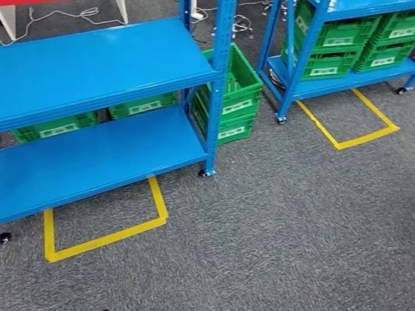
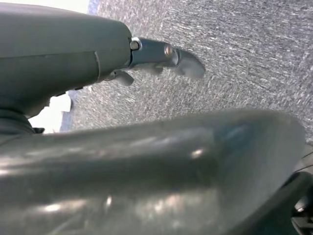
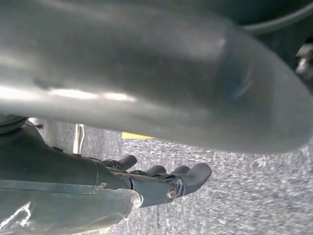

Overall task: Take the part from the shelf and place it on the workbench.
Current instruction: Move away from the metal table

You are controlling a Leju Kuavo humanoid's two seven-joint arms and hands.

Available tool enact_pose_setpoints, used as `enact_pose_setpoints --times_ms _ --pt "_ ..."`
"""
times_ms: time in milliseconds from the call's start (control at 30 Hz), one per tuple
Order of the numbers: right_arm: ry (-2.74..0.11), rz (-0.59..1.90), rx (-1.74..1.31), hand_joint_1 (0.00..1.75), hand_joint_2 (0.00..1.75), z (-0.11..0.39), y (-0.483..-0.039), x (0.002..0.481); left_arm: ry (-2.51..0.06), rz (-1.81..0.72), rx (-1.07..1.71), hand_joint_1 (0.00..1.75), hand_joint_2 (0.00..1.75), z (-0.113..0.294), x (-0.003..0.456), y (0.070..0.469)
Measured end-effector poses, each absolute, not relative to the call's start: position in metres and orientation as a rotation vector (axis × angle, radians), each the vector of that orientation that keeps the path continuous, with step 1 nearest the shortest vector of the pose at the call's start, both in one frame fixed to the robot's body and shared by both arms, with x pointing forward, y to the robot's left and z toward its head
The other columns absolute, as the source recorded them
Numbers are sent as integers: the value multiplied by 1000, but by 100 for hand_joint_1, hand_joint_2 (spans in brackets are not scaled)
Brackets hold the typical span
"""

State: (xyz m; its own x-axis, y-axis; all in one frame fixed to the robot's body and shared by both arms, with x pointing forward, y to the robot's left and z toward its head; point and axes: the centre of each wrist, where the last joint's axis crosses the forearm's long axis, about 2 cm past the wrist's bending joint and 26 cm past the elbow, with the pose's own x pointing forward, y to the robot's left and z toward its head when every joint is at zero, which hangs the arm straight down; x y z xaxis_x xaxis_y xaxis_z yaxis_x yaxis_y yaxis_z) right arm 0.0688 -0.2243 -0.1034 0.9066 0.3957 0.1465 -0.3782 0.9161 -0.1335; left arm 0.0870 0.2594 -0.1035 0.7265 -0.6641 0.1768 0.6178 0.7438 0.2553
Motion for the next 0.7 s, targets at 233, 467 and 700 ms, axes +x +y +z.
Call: enact_pose_setpoints --times_ms 233,467,700 --pt "-172 401 -103 0 0 -104 -224 68 -265 -709 184 0 0 -103 87 259" --pt "-173 403 -104 0 0 -103 -224 69 -265 -704 186 0 0 -103 88 260" --pt "-175 402 -106 0 0 -103 -224 70 -265 -703 188 0 0 -103 87 260"
